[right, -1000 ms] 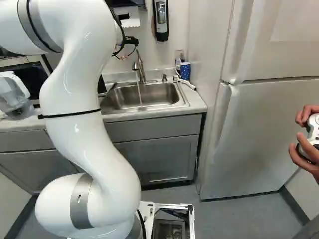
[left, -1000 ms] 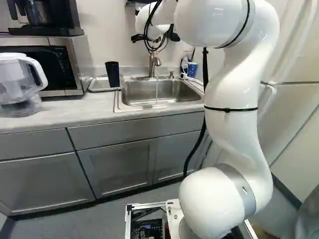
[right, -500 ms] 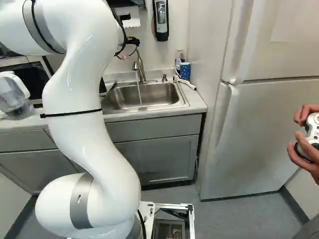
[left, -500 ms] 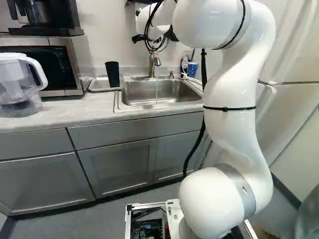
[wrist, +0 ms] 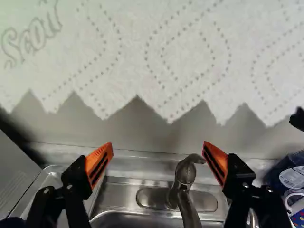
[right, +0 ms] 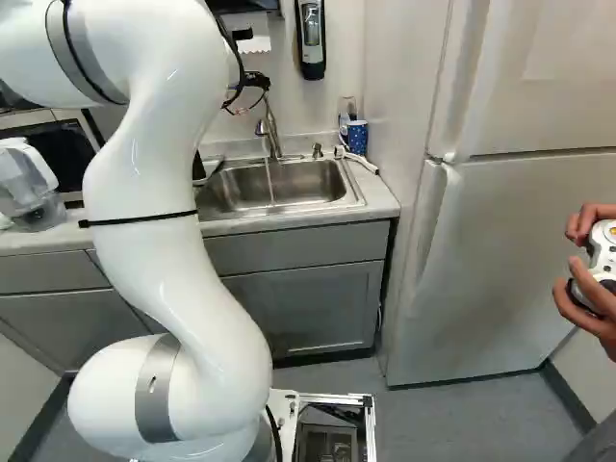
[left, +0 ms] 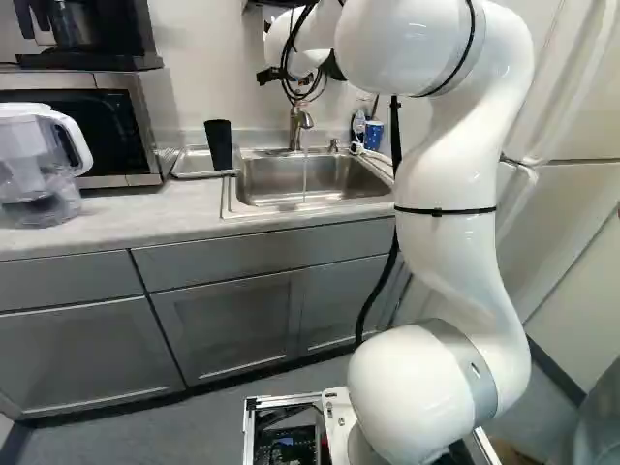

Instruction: Rinse the cup and place it in the tray

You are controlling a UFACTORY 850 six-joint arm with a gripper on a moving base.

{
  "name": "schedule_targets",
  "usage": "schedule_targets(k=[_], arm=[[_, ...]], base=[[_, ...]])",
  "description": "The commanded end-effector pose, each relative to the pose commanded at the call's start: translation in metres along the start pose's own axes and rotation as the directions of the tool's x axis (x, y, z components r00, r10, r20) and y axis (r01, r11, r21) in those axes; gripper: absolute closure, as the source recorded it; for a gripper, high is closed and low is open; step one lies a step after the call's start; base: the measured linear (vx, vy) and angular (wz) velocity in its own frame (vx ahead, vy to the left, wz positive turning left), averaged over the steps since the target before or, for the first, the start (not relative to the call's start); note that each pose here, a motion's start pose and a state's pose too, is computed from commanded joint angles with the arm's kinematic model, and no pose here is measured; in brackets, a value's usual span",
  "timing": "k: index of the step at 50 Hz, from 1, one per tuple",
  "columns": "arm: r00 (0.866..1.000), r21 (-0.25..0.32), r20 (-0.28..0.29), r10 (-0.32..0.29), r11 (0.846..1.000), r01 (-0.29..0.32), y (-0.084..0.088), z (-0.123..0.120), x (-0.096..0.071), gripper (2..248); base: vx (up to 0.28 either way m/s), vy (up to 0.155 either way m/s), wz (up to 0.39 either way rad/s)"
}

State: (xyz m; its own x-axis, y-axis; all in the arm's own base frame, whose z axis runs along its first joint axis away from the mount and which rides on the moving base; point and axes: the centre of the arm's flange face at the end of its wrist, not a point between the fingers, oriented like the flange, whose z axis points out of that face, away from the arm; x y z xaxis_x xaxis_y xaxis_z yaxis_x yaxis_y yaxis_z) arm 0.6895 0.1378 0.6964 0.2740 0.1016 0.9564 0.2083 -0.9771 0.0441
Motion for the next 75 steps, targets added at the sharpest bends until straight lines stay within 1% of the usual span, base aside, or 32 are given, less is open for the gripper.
schedule_targets(k=[17,30,75], arm=[[1.000,-0.001,0.010,0.001,1.000,-0.001,0.0013,0.0062,-0.0004,3],[1.000,-0.001,0.020,0.001,1.000,-0.001,0.0012,0.0062,-0.0013,3],[1.000,-0.001,0.020,0.001,1.000,-0.001,0.0012,0.0062,-0.0013,3]], base=[[0.000,0.000,0.000],[0.000,0.000,0.000],[0.000,0.000,0.000]])
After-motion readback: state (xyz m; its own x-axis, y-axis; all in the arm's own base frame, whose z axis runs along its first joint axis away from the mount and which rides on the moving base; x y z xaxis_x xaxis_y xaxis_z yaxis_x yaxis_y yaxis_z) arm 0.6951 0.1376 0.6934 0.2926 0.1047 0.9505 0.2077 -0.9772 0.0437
